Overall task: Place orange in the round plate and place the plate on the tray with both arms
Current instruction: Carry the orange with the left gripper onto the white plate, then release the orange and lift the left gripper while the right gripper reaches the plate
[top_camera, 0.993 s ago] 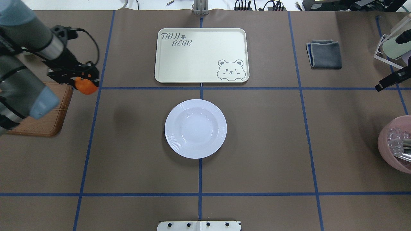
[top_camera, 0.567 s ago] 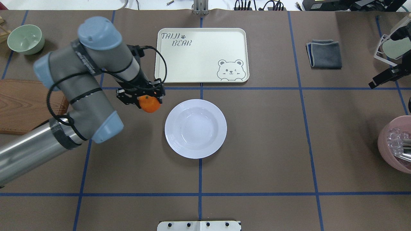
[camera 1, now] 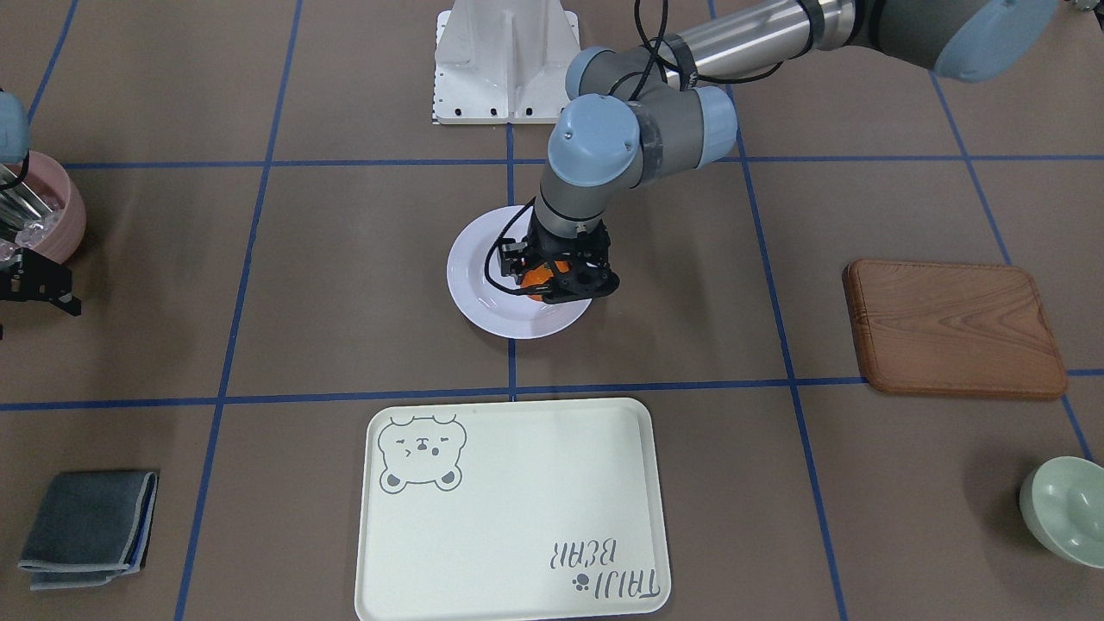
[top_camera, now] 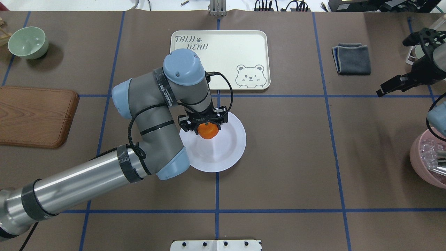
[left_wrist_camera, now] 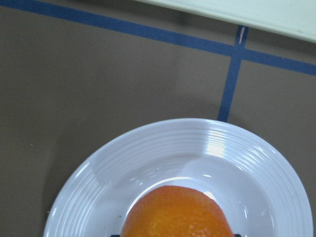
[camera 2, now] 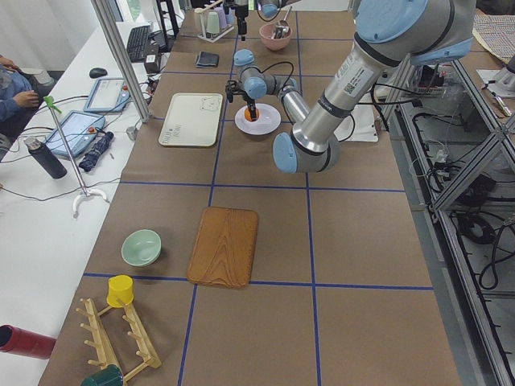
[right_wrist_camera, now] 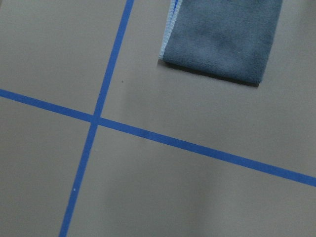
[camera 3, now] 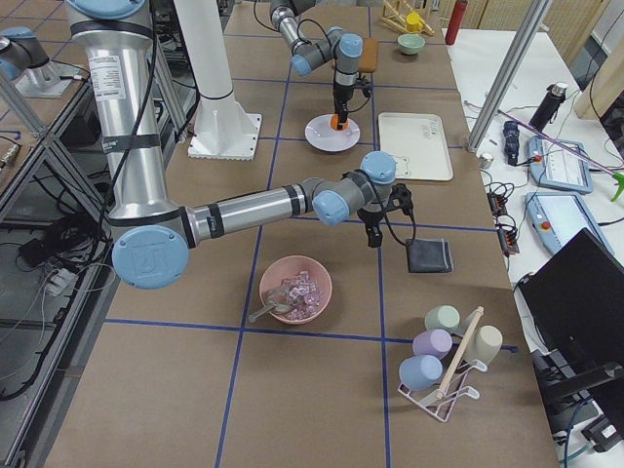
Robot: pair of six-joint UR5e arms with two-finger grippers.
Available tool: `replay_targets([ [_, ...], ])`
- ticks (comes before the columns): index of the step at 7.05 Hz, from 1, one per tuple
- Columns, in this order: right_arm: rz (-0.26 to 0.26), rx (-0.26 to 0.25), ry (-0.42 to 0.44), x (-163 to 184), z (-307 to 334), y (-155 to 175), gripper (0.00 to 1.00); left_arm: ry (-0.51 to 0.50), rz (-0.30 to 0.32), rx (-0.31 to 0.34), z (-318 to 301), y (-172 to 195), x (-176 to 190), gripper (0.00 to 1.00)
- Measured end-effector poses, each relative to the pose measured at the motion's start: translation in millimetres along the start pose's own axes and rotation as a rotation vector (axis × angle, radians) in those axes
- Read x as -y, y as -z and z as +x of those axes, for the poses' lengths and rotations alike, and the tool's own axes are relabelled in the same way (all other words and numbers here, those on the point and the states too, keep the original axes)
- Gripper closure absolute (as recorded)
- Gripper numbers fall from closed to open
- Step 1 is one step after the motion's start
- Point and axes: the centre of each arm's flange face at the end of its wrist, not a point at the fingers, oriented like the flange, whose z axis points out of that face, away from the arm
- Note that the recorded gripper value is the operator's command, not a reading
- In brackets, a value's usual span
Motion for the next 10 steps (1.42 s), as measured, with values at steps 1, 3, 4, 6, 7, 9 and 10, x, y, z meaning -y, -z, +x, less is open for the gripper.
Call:
replay_targets([
  [1, 0.016, 0.018, -0.016, 7, -18, 2, 0.00, -0.008, -0.007, 0.010, 3, -10, -10, 1.00],
  [3, 0.044, 0.058, -0.049, 23, -67, 10, 0.00, -0.019, -0.001, 0.025, 5, -23, -20, 0.76],
  [4, 0.045, 0.078, -0.077, 30, -94, 8, 0.00, -0.022, 0.001, 0.027, 5, -26, -21, 0.26],
  [6, 0.025, 0.115, -0.137, 36, -149, -5, 0.00, -0.023, 0.003, 0.026, 5, -28, -21, 0.02],
  [7, 0.005, 0.138, -0.177, 36, -182, -14, 0.00, -0.025, 0.004, 0.022, 5, -27, -21, 0.02],
  [9, -0.027, 0.161, -0.249, 24, -245, -38, 0.00, -0.027, 0.020, -0.003, 6, -13, -16, 0.02],
  [10, -0.027, 0.176, -0.274, 14, -277, -51, 0.00, -0.023, 0.037, -0.026, 5, 6, -7, 0.03],
])
